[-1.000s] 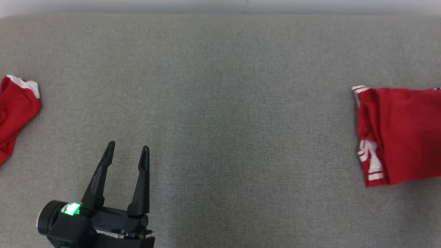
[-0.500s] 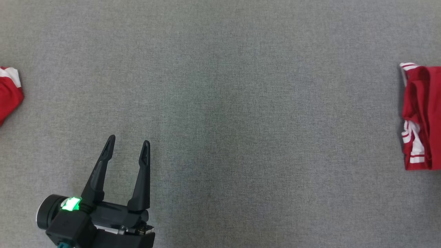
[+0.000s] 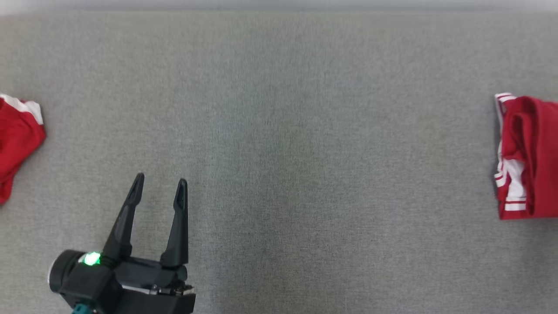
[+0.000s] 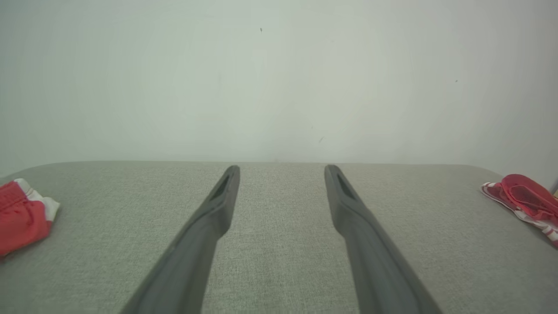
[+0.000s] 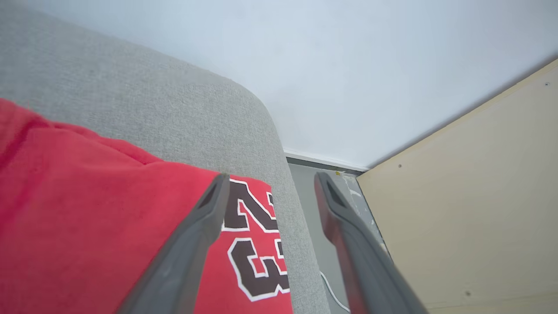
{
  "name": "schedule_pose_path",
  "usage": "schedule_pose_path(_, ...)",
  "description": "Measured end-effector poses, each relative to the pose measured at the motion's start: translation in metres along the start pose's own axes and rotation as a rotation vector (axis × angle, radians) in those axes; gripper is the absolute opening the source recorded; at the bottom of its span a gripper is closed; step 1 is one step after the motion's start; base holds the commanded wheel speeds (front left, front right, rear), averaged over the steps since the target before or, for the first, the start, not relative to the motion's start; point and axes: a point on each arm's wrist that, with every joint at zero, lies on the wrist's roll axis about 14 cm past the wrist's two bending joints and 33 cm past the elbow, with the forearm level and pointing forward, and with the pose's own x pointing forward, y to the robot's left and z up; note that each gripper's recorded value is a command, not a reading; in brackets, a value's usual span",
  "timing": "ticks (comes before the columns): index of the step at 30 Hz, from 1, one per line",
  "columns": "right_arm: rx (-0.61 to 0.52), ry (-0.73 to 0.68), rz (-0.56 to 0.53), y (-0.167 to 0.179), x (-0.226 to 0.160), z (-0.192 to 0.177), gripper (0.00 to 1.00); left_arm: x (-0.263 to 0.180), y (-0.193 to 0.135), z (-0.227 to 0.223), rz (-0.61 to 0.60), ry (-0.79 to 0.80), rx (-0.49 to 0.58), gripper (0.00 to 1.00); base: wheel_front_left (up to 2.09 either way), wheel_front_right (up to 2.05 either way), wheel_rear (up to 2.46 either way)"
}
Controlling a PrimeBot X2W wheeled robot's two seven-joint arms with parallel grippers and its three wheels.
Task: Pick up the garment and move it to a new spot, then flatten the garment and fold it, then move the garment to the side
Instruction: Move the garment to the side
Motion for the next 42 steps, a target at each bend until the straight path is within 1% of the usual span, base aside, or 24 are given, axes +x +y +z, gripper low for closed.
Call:
schedule_pose_path(2, 0.074, -0.052, 0.021, 0.008, -0.005, 0.011, 1.0, -0.005, -0.002, 0.002, 0.005, 0.0, -0.007, 1.0, 0.0, 0.0, 0.0)
schedule_pose_path(5, 0.219, -0.152, 0.072, 0.034, -0.017, 0.038, 1.0, -0.016, -0.002, 0.005, 0.018, 0.007, -0.009, 1.0, 0.0, 0.0, 0.0)
schedule_pose_path(9, 0.312, -0.302, 0.128, 0.056, -0.047, 0.07, 1.0, -0.032, 0.005, 0.013, 0.061, -0.004, -0.018, 1.0, 0.0, 0.0, 0.0)
schedule_pose_path(11, 0.368, -0.354, 0.151, 0.067, -0.066, 0.079, 1.0, -0.038, 0.006, 0.021, 0.07, -0.022, -0.007, 1.0, 0.0, 0.0, 0.0)
schedule_pose_path(15, 0.444, -0.429, 0.226, 0.097, -0.109, 0.088, 1.0, -0.053, 0.008, 0.032, 0.106, -0.047, 0.001, 1.0, 0.0, 0.0, 0.0)
schedule_pose_path(18, 0.478, -0.453, 0.274, 0.109, -0.14, 0.083, 1.0, -0.064, 0.007, 0.036, 0.118, -0.053, 0.0, 1.0, 0.0, 0.0, 0.0)
schedule_pose_path(19, 0.478, -0.453, 0.274, 0.109, -0.14, 0.083, 1.0, -0.064, 0.007, 0.036, 0.118, -0.053, 0.0, 1.0, 0.0, 0.0, 0.0)
schedule_pose_path(20, 0.492, -0.467, 0.321, 0.12, -0.161, 0.08, 1.0, -0.072, 0.008, 0.036, 0.131, -0.052, 0.0, 1.0, 0.0, 0.0, 0.0)
schedule_pose_path(21, 0.492, -0.467, 0.321, 0.12, -0.161, 0.08, 1.0, -0.072, 0.008, 0.036, 0.131, -0.052, 0.0, 1.0, 0.0, 0.0, 0.0)
schedule_pose_path(25, 0.576, -0.523, 0.401, 0.13, -0.2, 0.09, 1.0, -0.087, 0.014, 0.038, 0.162, -0.054, 0.005, 1.0, 0.0, 0.0, 0.0)
schedule_pose_path(26, 0.598, -0.515, 0.421, 0.133, -0.205, 0.088, 1.0, -0.089, 0.016, 0.039, 0.169, -0.057, 0.006, 1.0, 0.0, 0.0, 0.0)
schedule_pose_path(28, 0.583, -0.505, 0.454, 0.142, -0.216, 0.084, 1.0, -0.093, 0.019, 0.037, 0.181, -0.052, 0.007, 1.0, 0.0, 0.0, 0.0)
schedule_pose_path(32, 0.598, -0.5, 0.456, 0.14, -0.221, 0.081, 1.0, -0.1, 0.018, 0.017, 0.181, 0.012, 0.003, 1.0, 0.0, 0.0, 0.0)
schedule_pose_path(42, 0.609, -0.472, 0.453, 0.139, -0.221, 0.073, 1.0, -0.099, 0.018, 0.008, 0.173, 0.044, 0.011, 1.0, 0.0, 0.0, 0.0)
